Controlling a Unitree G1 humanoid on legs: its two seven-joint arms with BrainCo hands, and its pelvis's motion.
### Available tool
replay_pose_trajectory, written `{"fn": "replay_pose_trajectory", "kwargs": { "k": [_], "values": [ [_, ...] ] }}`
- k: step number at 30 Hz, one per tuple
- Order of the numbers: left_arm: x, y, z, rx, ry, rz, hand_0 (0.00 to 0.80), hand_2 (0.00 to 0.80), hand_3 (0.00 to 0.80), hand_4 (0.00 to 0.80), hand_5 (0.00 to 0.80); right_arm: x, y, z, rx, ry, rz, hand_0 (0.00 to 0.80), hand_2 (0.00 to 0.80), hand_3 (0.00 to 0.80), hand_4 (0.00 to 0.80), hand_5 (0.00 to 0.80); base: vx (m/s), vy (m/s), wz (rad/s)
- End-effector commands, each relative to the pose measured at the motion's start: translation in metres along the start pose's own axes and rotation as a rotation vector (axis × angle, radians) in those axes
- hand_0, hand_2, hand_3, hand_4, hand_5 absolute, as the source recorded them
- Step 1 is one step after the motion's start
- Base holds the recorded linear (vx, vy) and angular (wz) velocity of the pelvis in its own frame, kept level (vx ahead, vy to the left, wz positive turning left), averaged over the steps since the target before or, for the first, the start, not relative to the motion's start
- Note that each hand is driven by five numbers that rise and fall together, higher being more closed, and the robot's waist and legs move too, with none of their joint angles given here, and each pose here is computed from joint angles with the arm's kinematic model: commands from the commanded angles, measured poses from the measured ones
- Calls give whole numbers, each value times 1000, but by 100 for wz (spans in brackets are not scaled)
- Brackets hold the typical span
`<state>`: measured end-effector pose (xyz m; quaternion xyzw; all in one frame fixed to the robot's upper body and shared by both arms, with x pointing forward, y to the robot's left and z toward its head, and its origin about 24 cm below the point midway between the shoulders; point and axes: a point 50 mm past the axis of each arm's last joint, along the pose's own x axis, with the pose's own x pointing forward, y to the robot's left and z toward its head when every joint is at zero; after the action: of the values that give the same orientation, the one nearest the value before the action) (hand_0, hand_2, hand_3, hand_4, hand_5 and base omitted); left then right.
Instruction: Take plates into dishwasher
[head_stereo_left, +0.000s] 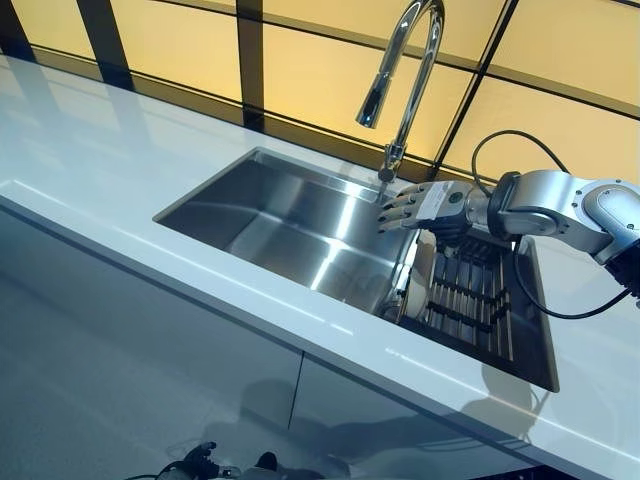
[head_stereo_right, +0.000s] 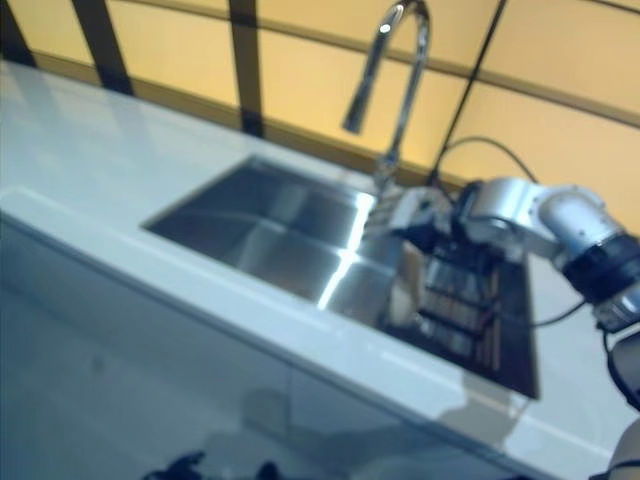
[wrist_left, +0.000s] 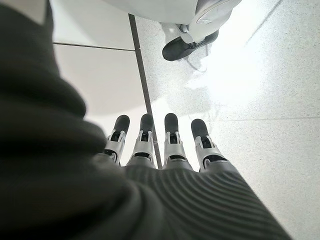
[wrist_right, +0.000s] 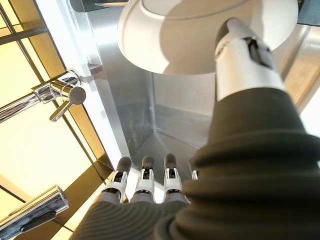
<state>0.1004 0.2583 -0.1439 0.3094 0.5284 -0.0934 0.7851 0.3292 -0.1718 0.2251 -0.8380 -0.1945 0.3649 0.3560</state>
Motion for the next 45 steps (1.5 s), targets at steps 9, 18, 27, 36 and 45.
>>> {"fn": "replay_pose_trajectory", "kwargs": {
  "k": [9,18,27,36,45],
  "values": [
    [3,13,14,68,-55,23,0,0,0,0,0,-10,-1,-8,46,26,-4,0,0,0,0,0,0,0,0],
    [2,15,14,72,-54,28,0,0,0,0,0,-12,18,-7,103,29,12,0,0,0,0,0,0,0,0],
    [2,17,15,72,-60,32,0,0,0,0,0,-12,30,-5,136,30,34,0,0,0,0,0,0,0,0],
    [2,17,15,74,-63,35,0,0,0,0,0,-13,38,-5,156,46,27,0,0,0,0,0,0,0,0],
    [2,17,16,72,-64,36,0,0,0,0,0,-13,38,-5,159,59,11,0,0,0,0,0,0,0,0]
  ]
}}
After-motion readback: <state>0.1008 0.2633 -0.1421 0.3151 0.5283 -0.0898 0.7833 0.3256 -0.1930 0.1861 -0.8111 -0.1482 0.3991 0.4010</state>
